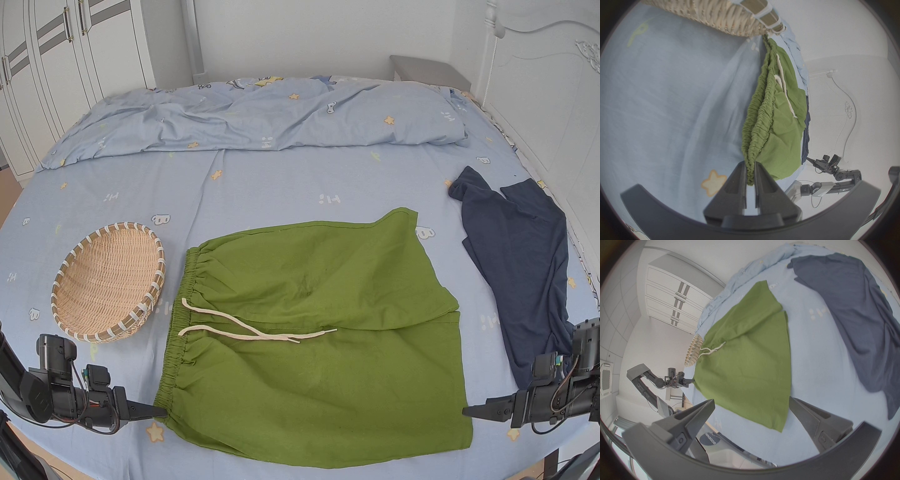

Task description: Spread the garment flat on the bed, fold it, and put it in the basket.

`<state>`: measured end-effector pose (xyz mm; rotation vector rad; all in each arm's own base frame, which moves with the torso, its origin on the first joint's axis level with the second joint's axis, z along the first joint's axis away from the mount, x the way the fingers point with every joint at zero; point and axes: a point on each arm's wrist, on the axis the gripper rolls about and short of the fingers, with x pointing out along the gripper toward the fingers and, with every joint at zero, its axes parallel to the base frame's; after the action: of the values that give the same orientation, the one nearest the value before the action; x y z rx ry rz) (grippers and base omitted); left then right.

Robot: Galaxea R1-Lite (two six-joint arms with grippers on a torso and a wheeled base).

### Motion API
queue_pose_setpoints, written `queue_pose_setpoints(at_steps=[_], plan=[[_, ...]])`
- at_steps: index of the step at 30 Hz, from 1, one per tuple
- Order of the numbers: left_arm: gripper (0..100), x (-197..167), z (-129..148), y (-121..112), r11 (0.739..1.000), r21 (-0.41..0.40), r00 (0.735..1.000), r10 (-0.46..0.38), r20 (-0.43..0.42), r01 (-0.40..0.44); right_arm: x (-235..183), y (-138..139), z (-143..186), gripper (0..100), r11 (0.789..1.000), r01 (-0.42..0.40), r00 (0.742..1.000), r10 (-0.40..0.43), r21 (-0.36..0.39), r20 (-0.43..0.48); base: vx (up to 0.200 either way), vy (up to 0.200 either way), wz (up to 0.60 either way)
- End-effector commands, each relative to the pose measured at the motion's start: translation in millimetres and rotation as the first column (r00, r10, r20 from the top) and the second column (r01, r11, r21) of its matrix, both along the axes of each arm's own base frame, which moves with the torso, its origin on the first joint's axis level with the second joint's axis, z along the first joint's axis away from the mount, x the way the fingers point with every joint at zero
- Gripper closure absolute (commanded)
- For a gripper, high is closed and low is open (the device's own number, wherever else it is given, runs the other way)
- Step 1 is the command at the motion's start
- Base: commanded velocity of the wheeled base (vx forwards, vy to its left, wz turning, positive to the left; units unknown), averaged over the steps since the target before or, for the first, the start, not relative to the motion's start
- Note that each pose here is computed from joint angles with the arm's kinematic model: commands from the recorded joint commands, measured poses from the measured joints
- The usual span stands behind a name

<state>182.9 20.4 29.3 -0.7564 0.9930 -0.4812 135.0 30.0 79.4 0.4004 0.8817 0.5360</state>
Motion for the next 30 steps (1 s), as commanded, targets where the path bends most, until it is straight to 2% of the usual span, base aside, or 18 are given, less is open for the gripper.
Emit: queue_pose_setpoints(at_steps=[1, 4, 7, 9, 10, 12, 17, 21, 30], plan=[[100, -15.1, -0.6, 9.2, 0.999, 0.026, 0.999, 0.034, 0.02, -0.035, -14.9, -0.3, -16.3, 0, 1.0, -0.018, 0.995, 0.017, -0.011, -0.094, 0.0, 0.0, 0.0], [100, -15.8, -0.9, 13.4, 0.998, 0.043, 0.999, 0.037, 0.04, -0.039, -17.4, -0.7, -21.6, 0, 1.0, -0.018, 0.991, 0.016, -0.016, -0.13, 0.0, 0.0, 0.0], [100, -17.6, -3.6, 12.0, 0.999, 0.047, 0.999, 0.019, 0.033, -0.021, -20.5, -0.4, -31.3, 0, 0.999, -0.038, 0.978, 0.035, -0.011, -0.204, 0.0, 0.0, 0.0], [100, -17.6, -3.6, 12.0, 0.999, 0.047, 0.999, 0.019, 0.033, -0.021, -20.5, -0.4, -31.3, 0, 0.999, -0.038, 0.978, 0.035, -0.011, -0.204, 0.0, 0.0, 0.0], [100, -18.8, -3.7, 11.4, 0.999, 0.047, 0.999, 0.018, 0.033, -0.019, -19.6, 0.9, -36.3, 0, 0.998, -0.062, 0.967, 0.065, 0.02, -0.247, 0.0, 0.0, 0.0], [100, -18.2, -3.8, 11.5, 0.999, 0.048, 0.999, 0.017, 0.036, -0.019, -16.2, 1.8, -39.1, 0, 0.997, -0.073, 0.959, 0.081, 0.039, -0.273, 0.0, 0.0, 0.0], [100, -17.8, -3.5, 11.9, 0.999, 0.049, 0.999, 0.018, 0.039, -0.02, -10.7, 4.3, -49.2, 0, 0.994, -0.093, 0.931, 0.109, 0.063, -0.348, 0.0, 0.0, 0.0], [100, -17.4, -3.6, 12.6, 0.999, 0.049, 0.999, 0.021, 0.039, -0.023, -7.7, 6.2, -54.2, 0, 0.992, -0.105, 0.917, 0.124, 0.072, -0.38, 0.0, 0.0, 0.0], [100, -17.9, -3.0, 11.9, 0.999, 0.049, 0.999, 0.018, 0.042, -0.02, 0.2, 9.8, -63.0, 0, 0.99, -0.119, 0.913, 0.138, 0.075, -0.383, 0.0, 0.0, 0.0]])
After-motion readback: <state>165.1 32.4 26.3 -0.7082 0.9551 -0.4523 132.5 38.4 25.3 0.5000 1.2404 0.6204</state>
